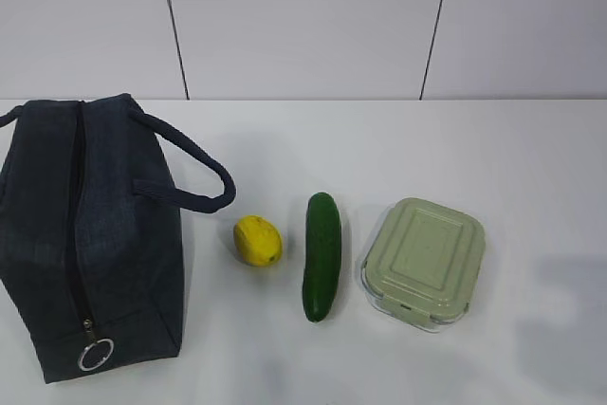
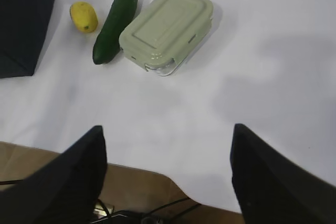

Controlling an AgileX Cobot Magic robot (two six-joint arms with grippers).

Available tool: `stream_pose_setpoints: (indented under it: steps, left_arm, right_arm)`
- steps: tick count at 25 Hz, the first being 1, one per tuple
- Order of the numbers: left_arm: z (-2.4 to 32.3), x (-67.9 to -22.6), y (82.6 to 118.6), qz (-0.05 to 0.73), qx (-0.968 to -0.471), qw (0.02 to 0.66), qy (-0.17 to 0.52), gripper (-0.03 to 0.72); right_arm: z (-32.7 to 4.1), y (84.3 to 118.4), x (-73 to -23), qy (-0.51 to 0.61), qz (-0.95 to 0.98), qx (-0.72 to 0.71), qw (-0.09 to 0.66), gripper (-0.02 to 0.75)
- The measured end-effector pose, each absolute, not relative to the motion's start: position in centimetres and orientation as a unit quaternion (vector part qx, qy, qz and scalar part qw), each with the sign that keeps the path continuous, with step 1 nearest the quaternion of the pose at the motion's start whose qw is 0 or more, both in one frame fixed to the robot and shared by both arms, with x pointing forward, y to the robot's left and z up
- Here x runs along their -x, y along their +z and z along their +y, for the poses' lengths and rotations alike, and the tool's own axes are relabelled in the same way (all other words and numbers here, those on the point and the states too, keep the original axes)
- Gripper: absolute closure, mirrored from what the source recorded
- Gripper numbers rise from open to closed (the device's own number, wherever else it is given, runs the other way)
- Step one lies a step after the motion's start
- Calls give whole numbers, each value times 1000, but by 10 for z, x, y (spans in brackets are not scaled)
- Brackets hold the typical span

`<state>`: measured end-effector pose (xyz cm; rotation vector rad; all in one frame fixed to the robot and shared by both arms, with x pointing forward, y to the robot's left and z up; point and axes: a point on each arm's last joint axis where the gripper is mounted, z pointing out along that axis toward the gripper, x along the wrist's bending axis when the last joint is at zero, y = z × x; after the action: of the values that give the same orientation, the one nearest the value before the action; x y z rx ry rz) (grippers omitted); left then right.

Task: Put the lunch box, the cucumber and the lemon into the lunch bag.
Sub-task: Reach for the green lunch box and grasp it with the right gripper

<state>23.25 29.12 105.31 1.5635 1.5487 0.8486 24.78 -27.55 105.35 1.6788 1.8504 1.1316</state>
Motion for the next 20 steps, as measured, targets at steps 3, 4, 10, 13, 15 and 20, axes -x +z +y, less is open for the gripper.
stream_pose_setpoints:
  steps: [3, 4, 10, 13, 15, 20]
  left_arm:
    - [291, -233, 1053, 607, -613, 382, 333, 451]
    - [291, -233, 1053, 607, -613, 382, 333, 450]
    - [291, -233, 1053, 607, -613, 382, 333, 450]
    - [291, -233, 1053, 607, -613, 382, 333, 450]
    - [291, -233, 1053, 607, -613, 382, 333, 450]
    - [291, -233, 1053, 607, -613, 382, 333, 450]
  right_arm:
    - [-272, 1059, -256, 404, 659, -612, 170, 204]
    - [-271, 1062, -258, 406, 657, -615, 161, 204]
    - [-266, 1066, -281, 391, 625, -669, 90, 205]
    - [-264, 1065, -294, 384, 610, -691, 63, 205]
    - [-262, 1064, -301, 378, 605, -699, 47, 205]
    - [-256, 1061, -322, 374, 586, -719, -4, 204]
